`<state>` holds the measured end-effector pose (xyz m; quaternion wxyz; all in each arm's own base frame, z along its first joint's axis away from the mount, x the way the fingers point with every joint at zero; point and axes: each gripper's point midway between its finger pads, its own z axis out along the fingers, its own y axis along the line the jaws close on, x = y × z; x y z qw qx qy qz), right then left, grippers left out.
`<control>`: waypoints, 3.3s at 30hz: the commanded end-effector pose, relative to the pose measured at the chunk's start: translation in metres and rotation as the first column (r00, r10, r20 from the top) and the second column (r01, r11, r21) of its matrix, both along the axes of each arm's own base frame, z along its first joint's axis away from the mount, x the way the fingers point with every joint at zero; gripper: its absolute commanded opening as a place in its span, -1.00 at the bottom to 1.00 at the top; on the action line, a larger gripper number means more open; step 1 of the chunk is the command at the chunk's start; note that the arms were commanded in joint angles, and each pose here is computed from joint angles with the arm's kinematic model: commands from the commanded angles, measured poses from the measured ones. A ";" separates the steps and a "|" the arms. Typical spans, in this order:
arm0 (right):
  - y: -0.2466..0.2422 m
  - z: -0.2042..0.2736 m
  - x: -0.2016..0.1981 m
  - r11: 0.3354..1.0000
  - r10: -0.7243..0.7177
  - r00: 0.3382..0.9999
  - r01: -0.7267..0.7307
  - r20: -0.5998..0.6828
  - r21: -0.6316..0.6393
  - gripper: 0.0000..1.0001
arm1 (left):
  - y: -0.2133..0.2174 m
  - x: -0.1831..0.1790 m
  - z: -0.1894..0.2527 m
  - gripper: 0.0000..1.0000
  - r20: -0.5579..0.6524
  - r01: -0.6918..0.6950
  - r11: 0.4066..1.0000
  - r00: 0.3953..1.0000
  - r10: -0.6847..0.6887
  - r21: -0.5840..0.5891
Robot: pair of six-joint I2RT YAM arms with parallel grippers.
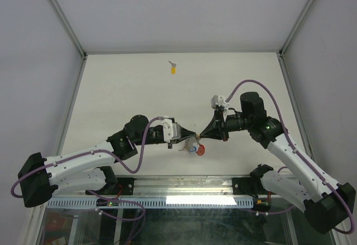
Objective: Put the keys on the keyring
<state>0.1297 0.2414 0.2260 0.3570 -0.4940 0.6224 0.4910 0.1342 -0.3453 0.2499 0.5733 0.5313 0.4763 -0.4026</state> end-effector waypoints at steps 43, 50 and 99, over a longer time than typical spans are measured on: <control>0.020 0.014 0.008 0.987 0.037 0.941 -0.088 0.337 0.136 -0.31 | -0.004 -0.005 0.041 -1.00 0.060 0.032 0.993 0.998 -0.025 -0.110; 0.024 0.011 0.007 0.986 0.052 0.940 -0.102 0.337 0.133 -0.43 | -0.005 -0.004 0.041 -1.00 0.059 0.030 0.994 0.998 -0.024 -0.107; -0.055 0.041 0.034 0.608 -0.291 0.956 0.212 0.034 -0.765 -1.00 | -0.013 0.046 0.052 -0.01 -0.036 -0.215 0.957 0.977 0.212 -0.193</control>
